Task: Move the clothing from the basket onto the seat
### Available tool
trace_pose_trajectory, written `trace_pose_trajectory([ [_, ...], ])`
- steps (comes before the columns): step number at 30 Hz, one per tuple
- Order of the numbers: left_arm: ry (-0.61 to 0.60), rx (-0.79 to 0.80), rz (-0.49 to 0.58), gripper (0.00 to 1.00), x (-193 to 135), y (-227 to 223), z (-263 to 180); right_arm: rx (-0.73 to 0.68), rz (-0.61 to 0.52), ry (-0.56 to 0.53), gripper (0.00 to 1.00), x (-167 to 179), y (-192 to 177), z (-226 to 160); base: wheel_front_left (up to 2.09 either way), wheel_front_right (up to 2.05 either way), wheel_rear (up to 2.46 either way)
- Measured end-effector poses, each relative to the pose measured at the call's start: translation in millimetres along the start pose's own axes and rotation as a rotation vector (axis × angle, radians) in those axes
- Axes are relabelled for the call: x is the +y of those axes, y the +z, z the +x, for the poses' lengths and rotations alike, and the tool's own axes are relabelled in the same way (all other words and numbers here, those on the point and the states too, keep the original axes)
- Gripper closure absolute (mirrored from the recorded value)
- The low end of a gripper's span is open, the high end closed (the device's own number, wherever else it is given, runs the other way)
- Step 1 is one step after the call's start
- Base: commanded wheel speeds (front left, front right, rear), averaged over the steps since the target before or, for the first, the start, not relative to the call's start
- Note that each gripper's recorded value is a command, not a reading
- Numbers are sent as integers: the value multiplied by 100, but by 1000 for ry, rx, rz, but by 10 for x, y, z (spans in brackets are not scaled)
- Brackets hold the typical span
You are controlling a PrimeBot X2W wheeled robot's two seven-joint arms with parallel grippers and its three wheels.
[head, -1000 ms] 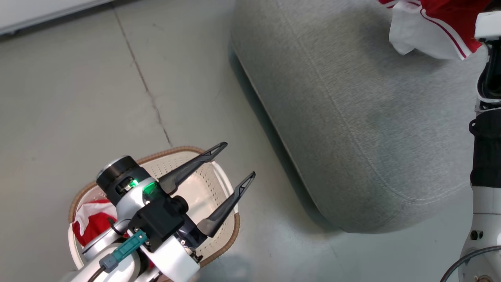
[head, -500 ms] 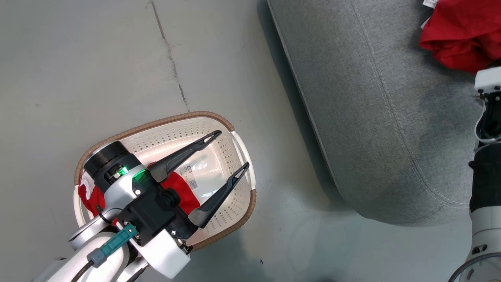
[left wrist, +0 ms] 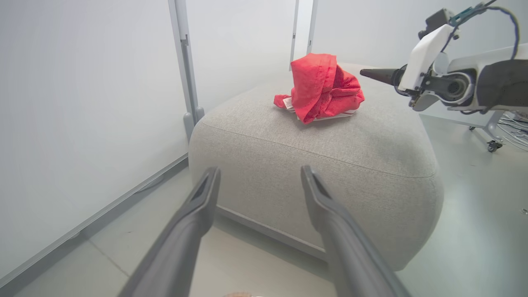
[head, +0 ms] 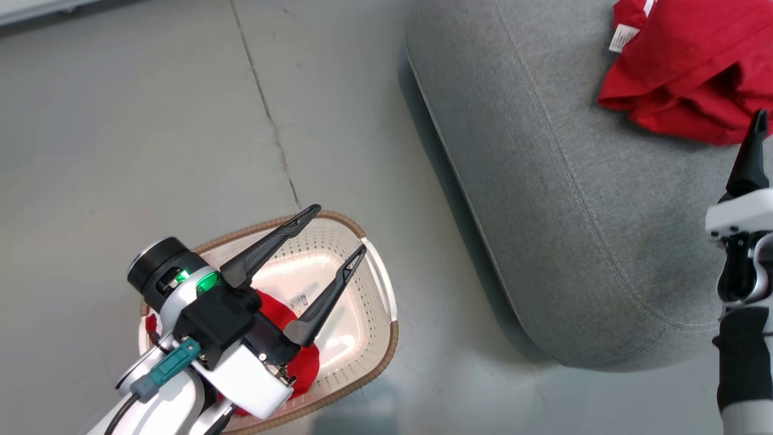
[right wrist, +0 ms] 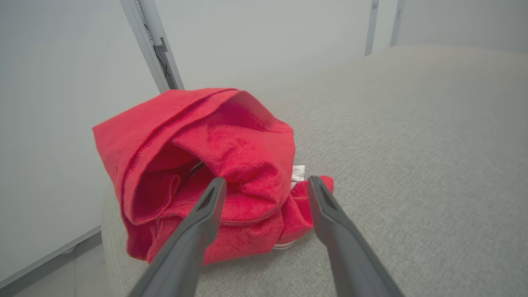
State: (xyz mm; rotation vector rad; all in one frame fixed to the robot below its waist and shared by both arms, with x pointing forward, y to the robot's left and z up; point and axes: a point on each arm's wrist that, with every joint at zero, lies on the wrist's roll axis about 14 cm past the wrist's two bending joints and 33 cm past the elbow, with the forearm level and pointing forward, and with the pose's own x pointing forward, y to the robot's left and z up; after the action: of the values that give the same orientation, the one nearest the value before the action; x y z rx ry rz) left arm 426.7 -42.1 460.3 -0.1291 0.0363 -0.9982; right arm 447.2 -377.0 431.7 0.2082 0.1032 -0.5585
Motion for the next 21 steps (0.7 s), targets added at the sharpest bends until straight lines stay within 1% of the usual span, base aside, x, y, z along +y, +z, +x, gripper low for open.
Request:
trace_pose_trajectory([
  [6,100,-24,6,0,48,162,-131,-33,-5,57,0,57,109,-270,0,0,0],
  [11,195,-40,9,0,103,280,-294,-71,19,140,0,271,215,-446,0,0,0],
  [14,254,-48,11,0,144,338,-419,-89,39,205,0,465,255,-546,0,0,0],
  [18,334,-57,15,0,209,403,-608,-99,32,304,0,758,258,-687,0,0,0],
  [20,377,-63,20,0,250,443,-710,-95,32,361,0,939,232,-776,0,0,0],
  [21,432,-65,21,0,303,462,-838,-98,35,415,0,1105,236,-860,0,0,0],
])
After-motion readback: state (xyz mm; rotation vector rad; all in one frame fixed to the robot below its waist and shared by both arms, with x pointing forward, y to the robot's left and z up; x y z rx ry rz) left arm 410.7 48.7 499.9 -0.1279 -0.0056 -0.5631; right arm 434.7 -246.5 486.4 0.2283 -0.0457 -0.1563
